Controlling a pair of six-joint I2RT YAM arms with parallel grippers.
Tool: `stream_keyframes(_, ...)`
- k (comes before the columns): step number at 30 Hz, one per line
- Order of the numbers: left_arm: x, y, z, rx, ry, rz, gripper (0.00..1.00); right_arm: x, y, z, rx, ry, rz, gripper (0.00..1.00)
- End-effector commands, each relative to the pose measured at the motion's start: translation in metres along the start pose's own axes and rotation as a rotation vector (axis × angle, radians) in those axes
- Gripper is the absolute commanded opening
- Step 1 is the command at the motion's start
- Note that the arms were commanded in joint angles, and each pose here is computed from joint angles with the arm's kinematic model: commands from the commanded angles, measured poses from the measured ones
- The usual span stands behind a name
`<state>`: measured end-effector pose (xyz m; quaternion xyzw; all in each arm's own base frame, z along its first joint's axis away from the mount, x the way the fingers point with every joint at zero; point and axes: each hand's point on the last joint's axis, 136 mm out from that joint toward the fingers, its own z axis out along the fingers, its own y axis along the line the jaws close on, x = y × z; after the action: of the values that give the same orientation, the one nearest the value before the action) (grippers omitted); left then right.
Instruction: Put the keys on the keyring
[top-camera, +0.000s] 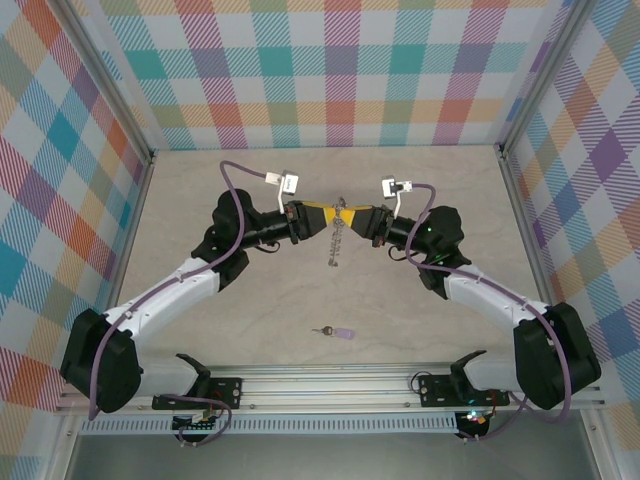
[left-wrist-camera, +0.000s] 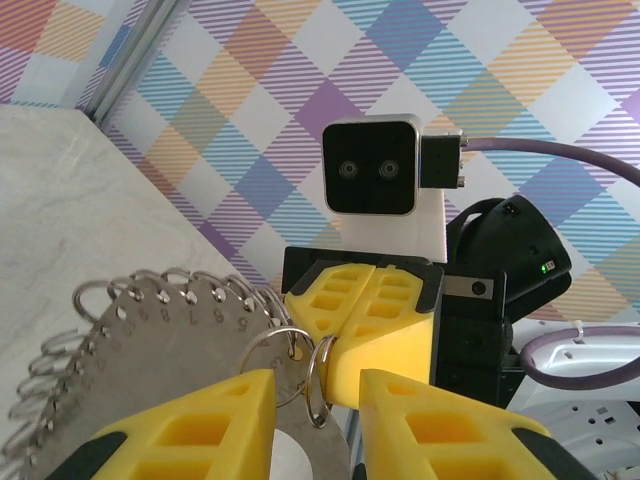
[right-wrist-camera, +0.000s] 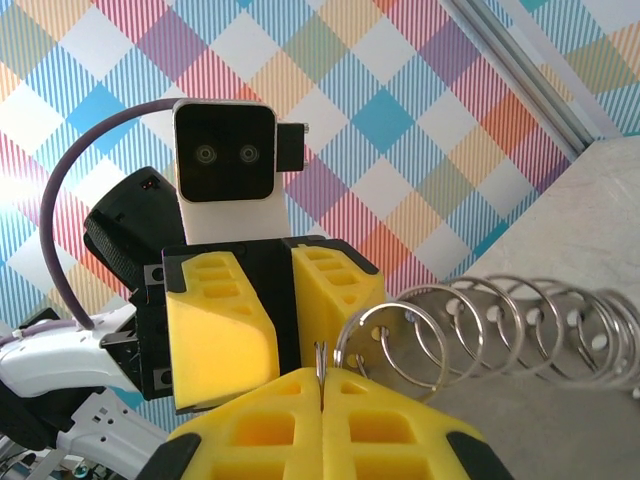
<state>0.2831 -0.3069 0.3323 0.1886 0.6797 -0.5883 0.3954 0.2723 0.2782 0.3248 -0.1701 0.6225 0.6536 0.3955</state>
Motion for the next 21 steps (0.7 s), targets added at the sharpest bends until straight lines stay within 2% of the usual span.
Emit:
stream_keyframes(1, -0.008, -0.0134, 0.002, 0.049, -0.023, 0.03, 0.28, -0.0129, 0.0159, 0.0015, -0.052, -0.039, -0.053, 0.0)
stream_keyframes(21, -0.0045, -0.0169, 0.009, 0.073, -0.013, 0.028, 0.22, -0.0117, 0.011, 0.0032, -0.046, -0.04, -0.04, 0.0)
